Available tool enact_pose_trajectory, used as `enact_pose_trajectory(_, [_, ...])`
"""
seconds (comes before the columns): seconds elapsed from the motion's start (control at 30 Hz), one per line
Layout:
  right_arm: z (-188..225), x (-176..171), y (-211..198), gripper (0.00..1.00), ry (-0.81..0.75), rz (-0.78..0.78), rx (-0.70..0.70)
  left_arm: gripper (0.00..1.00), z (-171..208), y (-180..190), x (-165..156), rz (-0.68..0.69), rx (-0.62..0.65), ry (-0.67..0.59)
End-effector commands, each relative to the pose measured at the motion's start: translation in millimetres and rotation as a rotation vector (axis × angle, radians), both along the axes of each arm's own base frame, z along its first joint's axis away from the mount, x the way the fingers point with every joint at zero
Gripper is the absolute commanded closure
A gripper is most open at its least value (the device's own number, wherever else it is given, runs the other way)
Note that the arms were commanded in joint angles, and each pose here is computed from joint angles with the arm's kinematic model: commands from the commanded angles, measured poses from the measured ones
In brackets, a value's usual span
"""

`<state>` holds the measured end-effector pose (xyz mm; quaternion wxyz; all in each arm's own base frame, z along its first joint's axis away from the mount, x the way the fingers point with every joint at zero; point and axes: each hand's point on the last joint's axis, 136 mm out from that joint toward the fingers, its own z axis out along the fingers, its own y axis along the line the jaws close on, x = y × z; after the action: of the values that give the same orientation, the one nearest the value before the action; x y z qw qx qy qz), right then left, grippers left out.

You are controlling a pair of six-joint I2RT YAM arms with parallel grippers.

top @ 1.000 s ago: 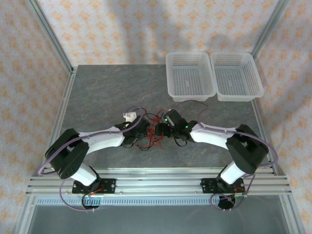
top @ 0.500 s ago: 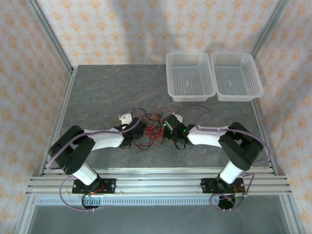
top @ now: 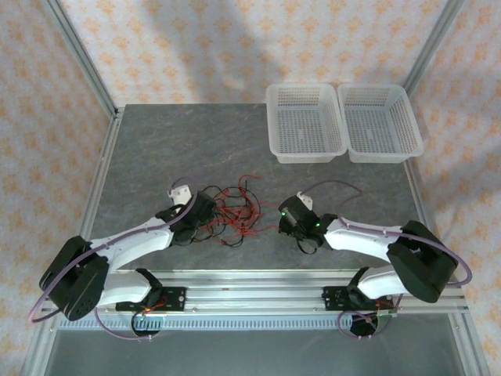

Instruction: Untangle the cables

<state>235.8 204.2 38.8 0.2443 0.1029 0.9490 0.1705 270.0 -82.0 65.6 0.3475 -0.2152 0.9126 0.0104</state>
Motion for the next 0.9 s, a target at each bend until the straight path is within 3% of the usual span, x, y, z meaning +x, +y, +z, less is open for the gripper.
enact_pose_trajectory(0.0, [24,7,5,0.73,-0.04,0.044,-0.019,0.13,31,-6,7,-0.035,-0.013,-0.032])
enact_pose_trajectory(0.2, [59,22,39,0.46,-0.072,0.164,0.018,0.13,49,-16,15,-0.081,-0.015,-0.031])
enact_pose_trajectory(0.37, [74,41,66,0.25,-0.092,0.224,0.013,0.13,35,-27,21,-0.116,-0.012,0.009])
enact_pose_trajectory(0.5, [68,51,83,0.01,-0.09,0.258,-0.031,0.13,21,-33,25,-0.13,-0.001,0.041])
enact_pose_trajectory(0.67, [38,54,94,0.0,-0.051,0.283,-0.149,0.13,6,-36,29,-0.122,-0.002,0.044])
enact_pose_trajectory(0.87, [6,52,79,0.03,-0.013,0.241,-0.275,0.13,-13,-41,34,-0.12,0.001,0.069])
